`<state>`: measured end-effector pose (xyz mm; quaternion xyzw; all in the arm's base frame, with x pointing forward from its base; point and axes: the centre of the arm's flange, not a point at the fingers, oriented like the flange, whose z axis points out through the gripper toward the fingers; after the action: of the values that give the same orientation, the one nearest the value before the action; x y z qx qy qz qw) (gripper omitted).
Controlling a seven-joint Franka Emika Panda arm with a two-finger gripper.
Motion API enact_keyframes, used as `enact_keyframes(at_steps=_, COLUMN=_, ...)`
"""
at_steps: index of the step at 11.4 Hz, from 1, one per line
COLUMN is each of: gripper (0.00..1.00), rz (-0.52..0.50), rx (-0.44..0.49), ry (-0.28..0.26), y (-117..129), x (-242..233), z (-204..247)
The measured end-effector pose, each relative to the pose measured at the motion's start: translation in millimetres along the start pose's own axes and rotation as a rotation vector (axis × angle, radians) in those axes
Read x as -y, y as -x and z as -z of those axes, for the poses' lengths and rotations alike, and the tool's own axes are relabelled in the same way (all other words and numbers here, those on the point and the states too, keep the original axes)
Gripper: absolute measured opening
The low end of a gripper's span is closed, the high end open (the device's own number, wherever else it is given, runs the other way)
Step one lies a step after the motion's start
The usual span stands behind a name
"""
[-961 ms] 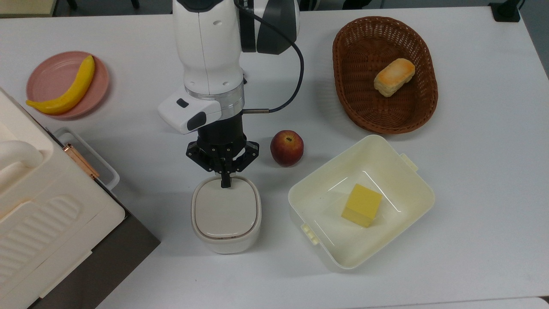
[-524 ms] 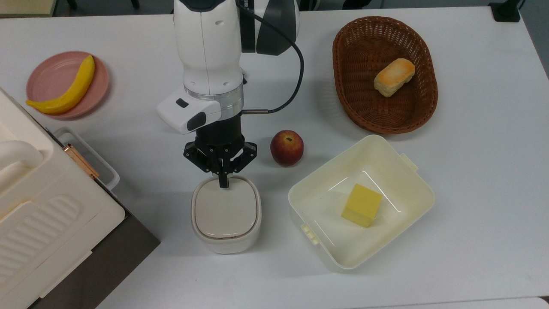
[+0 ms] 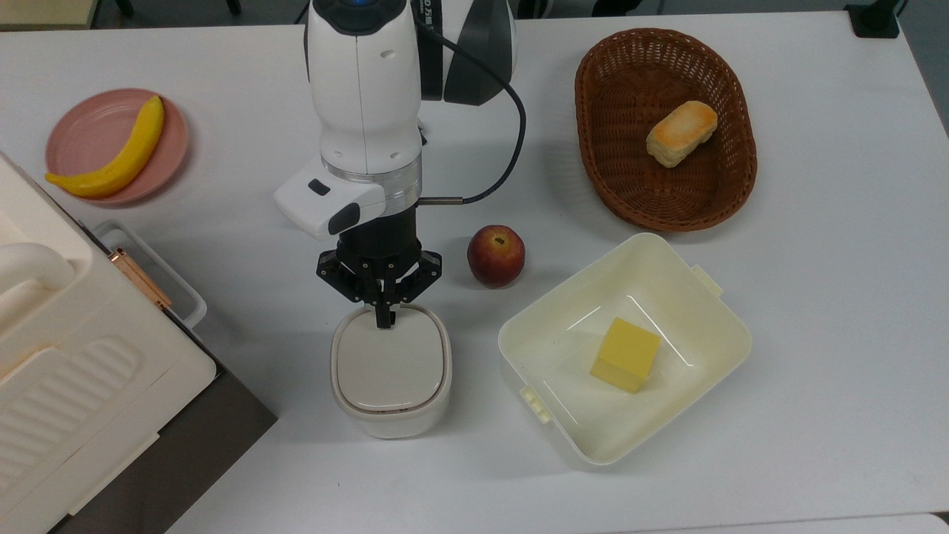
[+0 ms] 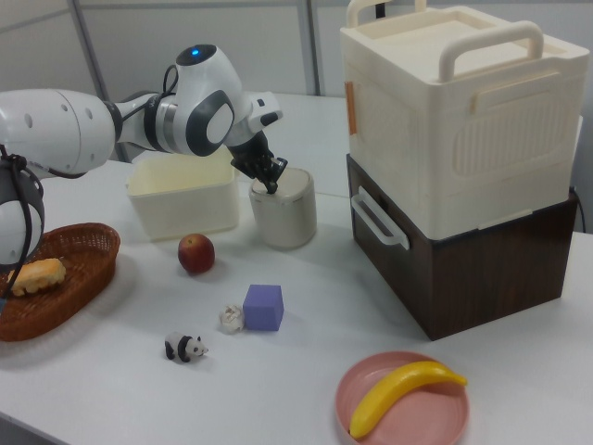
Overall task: Open the trash can
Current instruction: 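Lower the gripper and press down on the trash can's black button, then lift the gripper away from the opened trash can lid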
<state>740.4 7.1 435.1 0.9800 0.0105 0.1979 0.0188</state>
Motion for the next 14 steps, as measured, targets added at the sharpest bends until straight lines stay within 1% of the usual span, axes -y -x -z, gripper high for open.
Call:
enact_keyframes(at_steps=5, gripper=0.01, rz=0.026, rx=0.001, ry=0.019, y=0, x=3, z=-2)
enact_keyframes(at_steps=7, gripper=0.01, rz=0.060, rx=0.002, ry=0.043, y=0, x=9, z=-2)
enact_keyframes(at_steps=11, gripper=0.01, rz=0.060, rx=-0.010, ry=0.043, y=-3, x=10, z=3)
enact_keyframes(at_steps=12, gripper=0.01, rz=0.034, rx=-0.035, ry=0.027, y=-9, x=6, z=19)
enact_keyframes(at_steps=14, gripper=0.01, rz=-0.046, rx=-0.101, ry=-0.033, y=-14, x=-9, z=83)
